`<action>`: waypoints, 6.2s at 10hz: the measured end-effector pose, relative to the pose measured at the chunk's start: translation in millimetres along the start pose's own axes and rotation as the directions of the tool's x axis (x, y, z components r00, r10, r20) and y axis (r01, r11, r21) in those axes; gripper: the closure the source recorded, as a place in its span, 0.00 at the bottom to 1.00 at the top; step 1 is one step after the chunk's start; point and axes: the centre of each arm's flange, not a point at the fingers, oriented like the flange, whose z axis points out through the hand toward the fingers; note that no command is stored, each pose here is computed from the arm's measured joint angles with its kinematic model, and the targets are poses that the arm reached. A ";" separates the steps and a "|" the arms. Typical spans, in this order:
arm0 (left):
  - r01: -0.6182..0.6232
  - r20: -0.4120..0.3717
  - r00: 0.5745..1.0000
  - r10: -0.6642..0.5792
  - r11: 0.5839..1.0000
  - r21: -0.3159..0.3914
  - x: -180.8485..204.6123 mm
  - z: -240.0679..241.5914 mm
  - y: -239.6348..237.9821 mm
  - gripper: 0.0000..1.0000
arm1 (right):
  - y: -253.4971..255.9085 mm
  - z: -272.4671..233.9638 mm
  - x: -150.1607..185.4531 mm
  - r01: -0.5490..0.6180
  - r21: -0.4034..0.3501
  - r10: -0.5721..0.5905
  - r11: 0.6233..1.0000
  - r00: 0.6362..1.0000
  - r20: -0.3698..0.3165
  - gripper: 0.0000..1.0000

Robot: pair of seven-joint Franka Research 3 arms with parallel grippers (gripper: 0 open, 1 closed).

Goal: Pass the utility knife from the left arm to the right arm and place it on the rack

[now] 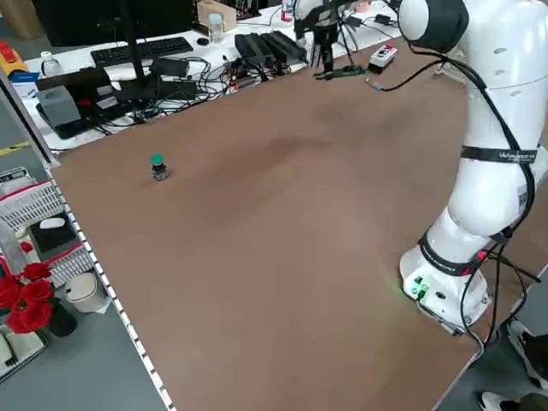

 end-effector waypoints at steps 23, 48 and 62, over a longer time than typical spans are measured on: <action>0.199 0.199 0.960 -0.194 0.980 -0.002 -215.6 -76.1 35.5 0.67 | -202.0 79.5 171.7 0.203 0.068 -0.188 0.977 0.966 -0.178 0.07; 0.225 0.184 0.959 -0.215 0.974 -0.032 -169.3 -118.9 23.8 0.00 | -191.9 81.1 174.7 0.015 0.071 -0.002 0.997 0.983 -0.183 0.58; -0.536 -0.061 0.839 0.540 0.841 0.075 65.0 -214.7 -98.2 0.00 | 106.3 68.8 -141.9 -0.788 -0.133 0.799 0.601 0.591 0.110 0.58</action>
